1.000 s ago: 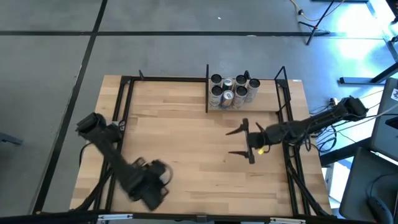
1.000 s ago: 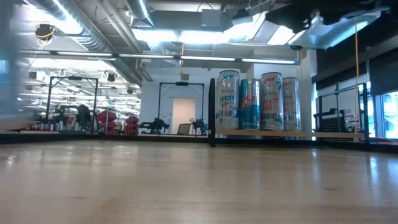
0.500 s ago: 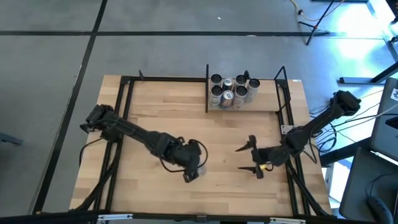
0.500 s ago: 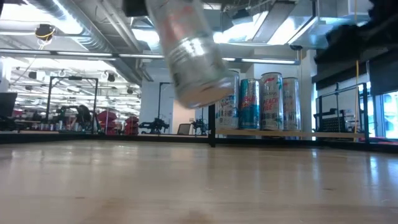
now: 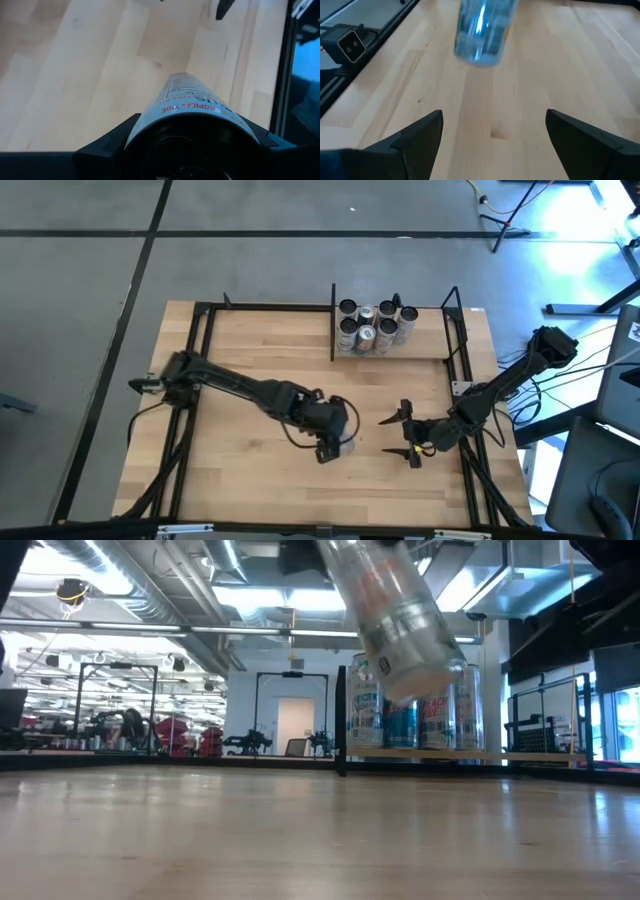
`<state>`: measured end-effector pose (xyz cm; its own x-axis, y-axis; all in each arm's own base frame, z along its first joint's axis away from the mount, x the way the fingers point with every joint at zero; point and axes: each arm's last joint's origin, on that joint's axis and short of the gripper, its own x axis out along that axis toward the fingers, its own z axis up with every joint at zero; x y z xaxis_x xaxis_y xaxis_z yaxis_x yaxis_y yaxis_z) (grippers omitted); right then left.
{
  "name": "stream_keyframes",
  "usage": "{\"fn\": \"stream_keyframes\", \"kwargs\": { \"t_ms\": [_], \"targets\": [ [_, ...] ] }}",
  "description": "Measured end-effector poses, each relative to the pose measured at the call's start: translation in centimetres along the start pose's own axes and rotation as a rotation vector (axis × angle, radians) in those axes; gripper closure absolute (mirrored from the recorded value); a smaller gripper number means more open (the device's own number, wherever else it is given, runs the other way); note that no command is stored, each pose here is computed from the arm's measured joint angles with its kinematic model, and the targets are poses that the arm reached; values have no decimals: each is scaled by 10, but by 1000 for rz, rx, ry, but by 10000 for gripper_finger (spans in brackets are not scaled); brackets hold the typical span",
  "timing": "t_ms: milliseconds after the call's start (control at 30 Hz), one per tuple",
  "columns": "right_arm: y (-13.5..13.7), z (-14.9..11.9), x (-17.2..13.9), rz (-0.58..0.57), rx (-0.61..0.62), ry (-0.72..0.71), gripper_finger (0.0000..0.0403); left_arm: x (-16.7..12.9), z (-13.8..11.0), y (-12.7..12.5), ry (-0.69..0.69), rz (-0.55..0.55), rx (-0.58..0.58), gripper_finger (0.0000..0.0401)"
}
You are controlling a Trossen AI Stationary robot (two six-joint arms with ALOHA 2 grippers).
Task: Place canned beverage on shelf
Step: Put the black soda can on the shelf aligned with the other black soda can
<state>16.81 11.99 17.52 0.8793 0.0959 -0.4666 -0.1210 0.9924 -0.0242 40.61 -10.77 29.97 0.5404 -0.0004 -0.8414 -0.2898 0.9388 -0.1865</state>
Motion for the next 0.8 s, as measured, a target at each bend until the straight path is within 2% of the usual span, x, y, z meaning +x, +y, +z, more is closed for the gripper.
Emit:
{"fn": "stream_keyframes", "kwargs": {
  "t_ms": [267,500,600,800],
  "targets": [
    [0,0,0,0,1,-1,68,24,25,3,144,122,-21,183],
    [0,0,0,1,2,-3,68,47,14,11,294,160,-77,183],
    [0,0,0,0,2,-3,68,55,13,11,305,168,-72,180],
    [0,0,0,0,2,-3,68,68,8,5,310,173,-36,147]
  ]
}}
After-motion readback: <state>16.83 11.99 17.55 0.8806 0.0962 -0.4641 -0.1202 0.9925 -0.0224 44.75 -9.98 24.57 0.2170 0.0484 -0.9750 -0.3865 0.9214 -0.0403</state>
